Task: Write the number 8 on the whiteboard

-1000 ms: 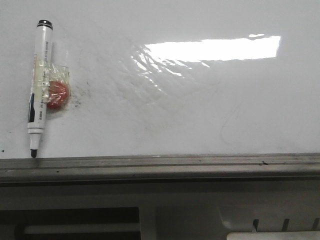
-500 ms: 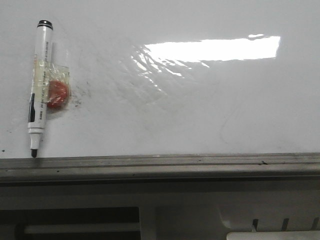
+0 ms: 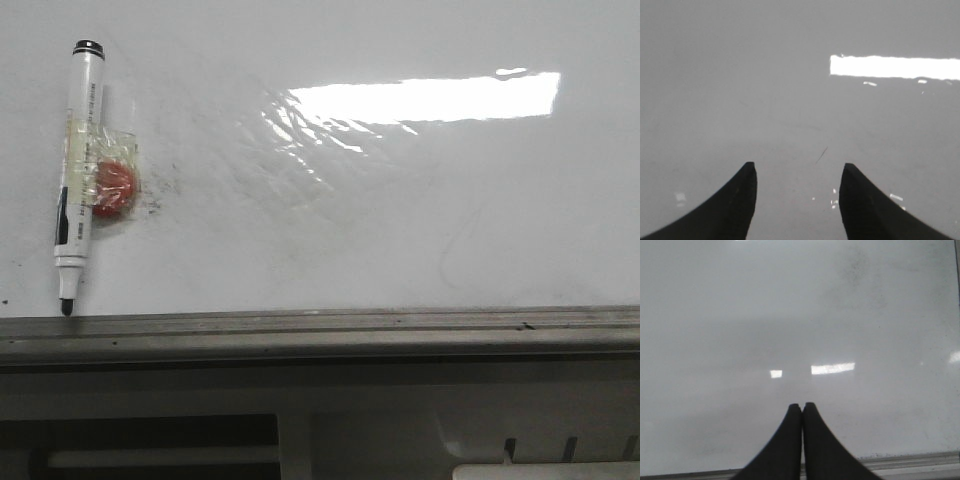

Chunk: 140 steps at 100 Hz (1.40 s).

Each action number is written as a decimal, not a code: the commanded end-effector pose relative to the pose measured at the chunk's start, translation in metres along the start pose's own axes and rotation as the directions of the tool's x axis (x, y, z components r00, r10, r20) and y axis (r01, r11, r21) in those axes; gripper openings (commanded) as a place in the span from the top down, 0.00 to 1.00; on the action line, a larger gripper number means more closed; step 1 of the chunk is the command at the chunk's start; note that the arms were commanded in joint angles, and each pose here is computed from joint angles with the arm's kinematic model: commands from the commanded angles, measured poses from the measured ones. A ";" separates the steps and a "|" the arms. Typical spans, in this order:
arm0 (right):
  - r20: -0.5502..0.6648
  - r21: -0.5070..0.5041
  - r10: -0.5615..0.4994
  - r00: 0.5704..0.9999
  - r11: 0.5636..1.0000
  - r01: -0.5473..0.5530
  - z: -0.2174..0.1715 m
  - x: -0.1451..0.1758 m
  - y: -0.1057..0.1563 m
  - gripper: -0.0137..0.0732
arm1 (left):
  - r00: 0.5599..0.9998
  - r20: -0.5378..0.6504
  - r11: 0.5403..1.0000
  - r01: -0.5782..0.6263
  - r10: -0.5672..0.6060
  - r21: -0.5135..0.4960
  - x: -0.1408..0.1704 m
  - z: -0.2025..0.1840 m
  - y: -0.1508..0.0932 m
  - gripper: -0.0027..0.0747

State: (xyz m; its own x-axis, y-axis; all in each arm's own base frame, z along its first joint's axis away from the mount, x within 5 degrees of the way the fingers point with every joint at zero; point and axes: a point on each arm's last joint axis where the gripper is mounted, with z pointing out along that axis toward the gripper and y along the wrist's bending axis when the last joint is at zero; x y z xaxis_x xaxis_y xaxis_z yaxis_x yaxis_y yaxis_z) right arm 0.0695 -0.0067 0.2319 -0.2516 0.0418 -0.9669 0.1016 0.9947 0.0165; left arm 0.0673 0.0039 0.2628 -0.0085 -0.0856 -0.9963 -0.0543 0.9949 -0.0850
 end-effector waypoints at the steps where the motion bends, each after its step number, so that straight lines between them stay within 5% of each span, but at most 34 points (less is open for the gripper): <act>1: 0.100 0.005 0.000 0.995 1.000 0.000 -0.002 -0.018 0.000 0.92 | 0.990 0.138 0.998 0.020 -0.027 0.052 -0.022 0.003 -0.005 0.49; 29: 0.098 0.005 0.000 0.995 1.000 0.000 -0.002 -0.018 0.000 0.92 | 0.997 0.070 0.961 -0.002 -0.018 0.277 -0.017 0.026 -0.028 0.49; 67: 0.099 0.005 0.000 0.995 1.000 0.000 -0.002 -0.018 0.000 0.92 | 0.991 -0.128 0.790 0.044 0.043 0.611 0.014 0.047 -0.089 0.49; 99: 0.099 0.005 0.000 0.995 1.000 0.000 -0.002 -0.018 0.000 0.92 | 0.973 -0.229 0.748 0.124 0.038 0.652 0.036 0.058 -0.117 0.49; 125: 0.097 -0.004 -0.002 0.995 1.000 0.002 -0.002 -0.017 0.000 0.92 | 0.946 -0.318 0.761 0.168 0.053 0.627 0.056 0.066 -0.127 0.50; 140: 0.091 -0.043 -0.008 0.996 0.999 0.012 -0.002 -0.017 0.003 0.92 | 0.922 -0.388 0.799 0.228 0.006 0.556 0.064 0.072 -0.126 0.71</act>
State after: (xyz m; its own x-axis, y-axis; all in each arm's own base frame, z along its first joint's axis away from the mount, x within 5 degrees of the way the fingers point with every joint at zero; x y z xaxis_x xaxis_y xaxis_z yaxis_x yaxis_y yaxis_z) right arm 0.0698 -0.0049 0.2323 -0.2478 0.0444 -0.9678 0.0783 0.9966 0.0257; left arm 0.1371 -0.1197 0.1996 -0.4117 0.0080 -0.9113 0.5492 0.8002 -0.2411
